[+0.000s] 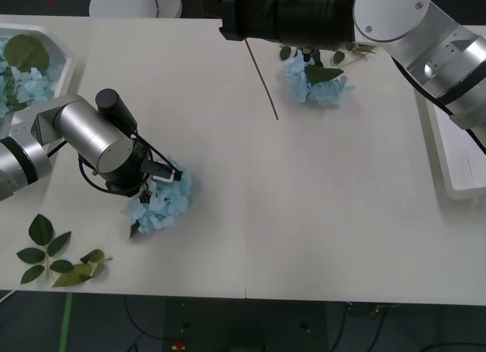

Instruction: Place the red flowers into the right box and the blue flowers into the left box. If a person shows an open palm, hand one flower to the person first, then continue sorting.

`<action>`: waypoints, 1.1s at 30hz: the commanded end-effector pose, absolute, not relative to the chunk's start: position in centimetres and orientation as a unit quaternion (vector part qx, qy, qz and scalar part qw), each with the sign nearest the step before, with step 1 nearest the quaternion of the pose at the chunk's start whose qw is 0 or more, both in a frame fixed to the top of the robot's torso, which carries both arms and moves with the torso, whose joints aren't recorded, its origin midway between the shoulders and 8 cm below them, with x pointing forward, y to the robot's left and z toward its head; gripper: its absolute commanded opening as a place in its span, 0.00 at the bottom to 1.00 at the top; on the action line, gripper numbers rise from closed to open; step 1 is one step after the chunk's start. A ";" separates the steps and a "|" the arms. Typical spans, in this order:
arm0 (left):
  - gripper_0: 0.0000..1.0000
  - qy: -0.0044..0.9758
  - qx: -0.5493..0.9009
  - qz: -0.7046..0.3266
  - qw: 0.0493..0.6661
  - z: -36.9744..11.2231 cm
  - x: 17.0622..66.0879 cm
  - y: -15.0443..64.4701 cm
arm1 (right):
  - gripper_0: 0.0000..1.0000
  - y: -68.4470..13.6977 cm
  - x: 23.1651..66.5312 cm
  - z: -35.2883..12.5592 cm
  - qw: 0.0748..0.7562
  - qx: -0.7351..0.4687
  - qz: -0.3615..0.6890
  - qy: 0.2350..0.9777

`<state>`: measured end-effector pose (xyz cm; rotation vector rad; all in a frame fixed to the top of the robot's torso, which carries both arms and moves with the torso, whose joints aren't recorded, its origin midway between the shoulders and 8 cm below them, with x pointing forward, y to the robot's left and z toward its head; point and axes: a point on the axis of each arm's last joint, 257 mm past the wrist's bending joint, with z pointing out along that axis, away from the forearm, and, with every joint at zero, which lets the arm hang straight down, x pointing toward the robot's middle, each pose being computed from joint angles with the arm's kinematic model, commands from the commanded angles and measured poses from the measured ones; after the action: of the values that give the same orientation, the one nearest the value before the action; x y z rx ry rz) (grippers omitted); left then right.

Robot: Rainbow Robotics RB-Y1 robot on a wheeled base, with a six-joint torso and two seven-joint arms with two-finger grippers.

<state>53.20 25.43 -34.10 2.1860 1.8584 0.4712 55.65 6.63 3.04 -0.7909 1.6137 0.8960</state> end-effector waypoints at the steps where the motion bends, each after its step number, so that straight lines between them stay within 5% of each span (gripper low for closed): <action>1: 0.00 0.617 0.763 0.165 0.103 -35.7 52.8 25.9 | 0.00 9.7 54.0 4.5 0.550 -0.328 0.412 0.648; 14: 0.00 0.707 0.679 0.118 0.159 -31.2 53.2 29.0 | 0.00 12.4 53.5 4.3 0.578 -0.300 0.434 0.623; 33: 0.00 0.906 0.212 0.135 0.340 -7.1 54.5 49.3 | 0.00 13.0 53.5 4.0 0.587 -0.293 0.435 0.617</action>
<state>54.40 43.83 -10.53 0.8088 2.3542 0.2601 54.97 11.16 3.09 -0.6544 1.4821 0.9883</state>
